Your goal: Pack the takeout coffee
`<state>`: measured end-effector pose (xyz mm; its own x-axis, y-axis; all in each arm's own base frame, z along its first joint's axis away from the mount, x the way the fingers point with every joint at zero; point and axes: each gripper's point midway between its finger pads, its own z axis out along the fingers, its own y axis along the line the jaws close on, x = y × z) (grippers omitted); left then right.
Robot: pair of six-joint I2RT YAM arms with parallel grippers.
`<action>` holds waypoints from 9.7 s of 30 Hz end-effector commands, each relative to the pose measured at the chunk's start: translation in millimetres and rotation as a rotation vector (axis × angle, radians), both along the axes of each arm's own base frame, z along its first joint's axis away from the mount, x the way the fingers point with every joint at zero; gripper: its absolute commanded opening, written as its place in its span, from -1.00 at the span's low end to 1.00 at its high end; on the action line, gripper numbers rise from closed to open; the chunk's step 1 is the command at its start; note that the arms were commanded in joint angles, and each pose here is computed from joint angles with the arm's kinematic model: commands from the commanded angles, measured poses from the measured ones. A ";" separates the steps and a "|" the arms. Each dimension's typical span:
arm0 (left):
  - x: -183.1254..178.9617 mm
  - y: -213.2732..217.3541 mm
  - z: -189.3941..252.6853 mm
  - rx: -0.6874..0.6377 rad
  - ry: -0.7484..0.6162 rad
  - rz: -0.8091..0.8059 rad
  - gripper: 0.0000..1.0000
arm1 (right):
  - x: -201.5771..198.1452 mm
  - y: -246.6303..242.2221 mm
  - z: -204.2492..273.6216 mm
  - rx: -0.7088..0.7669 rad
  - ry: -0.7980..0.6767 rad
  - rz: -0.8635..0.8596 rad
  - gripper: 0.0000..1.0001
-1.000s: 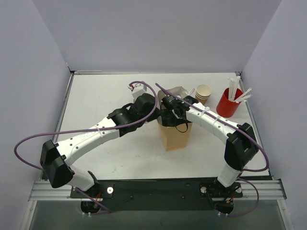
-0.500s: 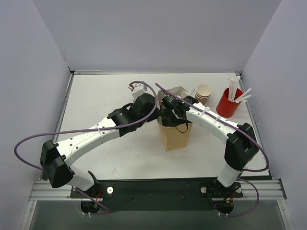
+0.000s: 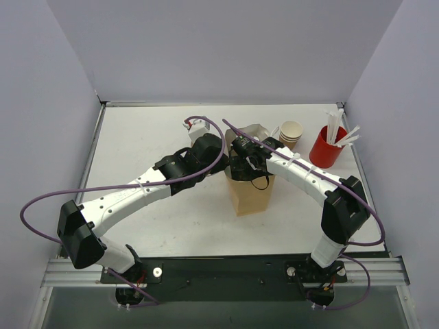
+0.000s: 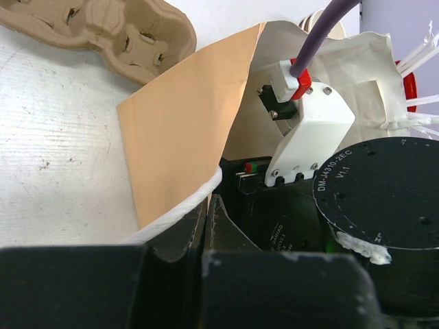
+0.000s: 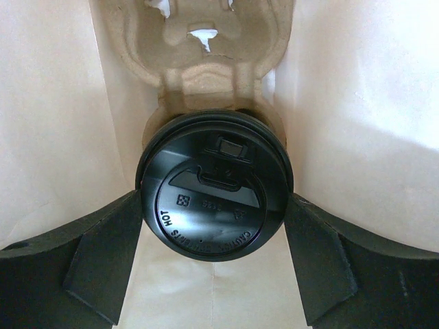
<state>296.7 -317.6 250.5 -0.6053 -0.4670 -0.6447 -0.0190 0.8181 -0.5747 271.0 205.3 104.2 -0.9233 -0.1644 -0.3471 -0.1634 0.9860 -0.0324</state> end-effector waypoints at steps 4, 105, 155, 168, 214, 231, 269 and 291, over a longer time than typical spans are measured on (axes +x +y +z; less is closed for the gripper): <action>4.6 -4.0 35.2 -0.069 -0.052 -0.006 -1.00 | -6.5 -22.4 -3.7 -0.102 0.015 0.001 0.58; 9.2 -2.4 35.8 -0.023 -0.044 -0.018 -1.00 | 1.8 0.4 46.5 -0.048 -0.112 0.081 0.82; 6.3 -7.2 31.3 0.055 -0.037 -0.092 -1.00 | 11.3 4.0 72.8 -0.034 -0.177 0.069 0.83; 3.8 -8.0 28.3 0.109 -0.048 -0.145 -1.00 | 15.6 2.7 69.4 0.068 -0.116 0.019 0.83; 4.6 -13.0 23.9 0.161 -0.040 -0.178 -1.00 | 14.9 17.2 82.9 0.048 -0.154 0.057 0.85; 4.1 -5.0 13.0 0.158 -0.011 -0.141 -1.00 | 15.1 7.5 88.3 0.044 -0.156 0.042 0.86; 7.5 -8.1 14.0 0.166 -0.018 -0.157 -1.00 | 19.4 14.3 114.5 0.104 -0.200 0.046 0.86; 7.3 -6.3 13.0 0.173 -0.014 -0.155 -1.00 | 31.3 0.3 136.2 0.105 -0.278 0.011 0.86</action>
<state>297.7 -321.8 249.2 -0.6778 -0.2289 -0.6987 0.1100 0.9081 -0.4041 300.2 220.4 212.5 -0.8222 -0.1488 -0.5494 -0.1975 0.9798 0.0302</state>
